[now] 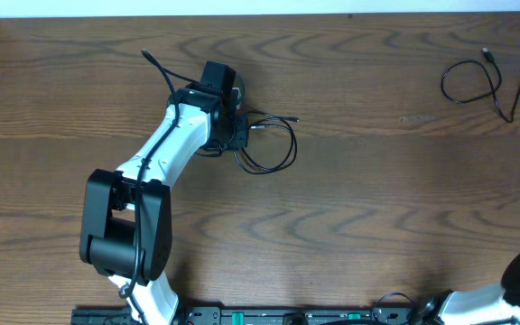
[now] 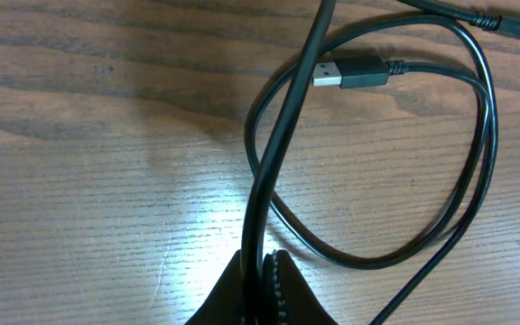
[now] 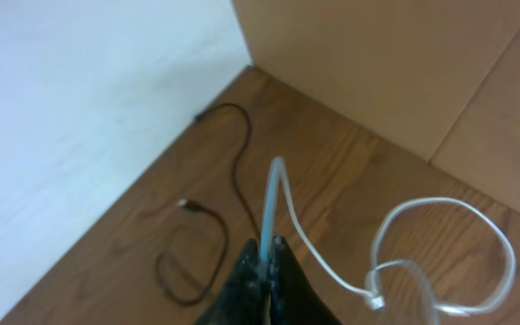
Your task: Untangle cables
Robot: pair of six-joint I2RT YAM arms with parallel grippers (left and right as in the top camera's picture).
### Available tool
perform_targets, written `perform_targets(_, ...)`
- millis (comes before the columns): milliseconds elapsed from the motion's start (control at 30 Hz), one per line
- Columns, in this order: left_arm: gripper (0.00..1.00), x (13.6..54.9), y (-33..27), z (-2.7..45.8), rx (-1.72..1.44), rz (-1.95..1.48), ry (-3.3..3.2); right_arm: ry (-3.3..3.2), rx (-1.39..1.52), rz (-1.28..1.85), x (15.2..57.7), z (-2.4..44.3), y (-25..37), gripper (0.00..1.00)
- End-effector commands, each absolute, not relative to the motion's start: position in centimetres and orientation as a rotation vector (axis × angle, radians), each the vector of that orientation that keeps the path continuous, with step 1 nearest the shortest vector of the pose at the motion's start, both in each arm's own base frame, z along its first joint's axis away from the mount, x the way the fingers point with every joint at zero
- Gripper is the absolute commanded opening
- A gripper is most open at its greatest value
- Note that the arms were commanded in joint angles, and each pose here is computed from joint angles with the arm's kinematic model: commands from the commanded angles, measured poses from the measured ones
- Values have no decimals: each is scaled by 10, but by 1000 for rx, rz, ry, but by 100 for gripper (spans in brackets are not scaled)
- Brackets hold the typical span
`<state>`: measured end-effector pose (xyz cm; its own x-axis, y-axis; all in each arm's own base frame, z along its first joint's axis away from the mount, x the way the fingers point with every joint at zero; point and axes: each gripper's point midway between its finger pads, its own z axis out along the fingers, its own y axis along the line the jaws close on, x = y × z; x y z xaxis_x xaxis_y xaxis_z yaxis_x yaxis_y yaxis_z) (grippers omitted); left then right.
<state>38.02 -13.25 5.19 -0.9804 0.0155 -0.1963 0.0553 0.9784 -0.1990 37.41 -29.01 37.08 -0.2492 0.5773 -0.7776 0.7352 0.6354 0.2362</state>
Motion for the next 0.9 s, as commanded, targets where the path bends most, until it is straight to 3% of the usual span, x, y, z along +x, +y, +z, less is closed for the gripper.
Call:
perform_targets(0, 7, 380, -131, 55, 41, -289, 2923, 1961, 1141, -243, 380, 334, -321, 17)
perform_targets(33, 7, 380, -131, 55, 42, -289, 2923, 1979, 1154, -235, 384, 322, -327, 31)
perform_targets(67, 7, 380, -131, 55, 42, -289, 2923, 1994, 1162, -223, 388, 313, -330, 61)
perform_targets(100, 7, 380, -131, 56, 43, -290, 2923, 2012, 1192, -191, 391, 299, -332, 99)
perform_targets(267, 7, 378, -142, 57, 211, -365, 2907, 2114, 1326, 34, 393, 245, -321, 99)
perform_targets(433, 7, 379, -150, 70, 308, -427, 2863, 2212, 1239, 284, 395, 241, -286, 99)
perform_targets(567, 8, 384, -171, 117, 393, -584, 2719, 2220, 855, 644, 416, 277, -224, 99)
perform_targets(700, 7, 383, -197, 195, 472, -793, 2458, 2169, 476, 932, 422, 319, -149, 97)
perform_targets(867, 7, 373, -205, 267, 418, -912, 2269, 2212, 355, 1044, 424, 325, -96, 97)
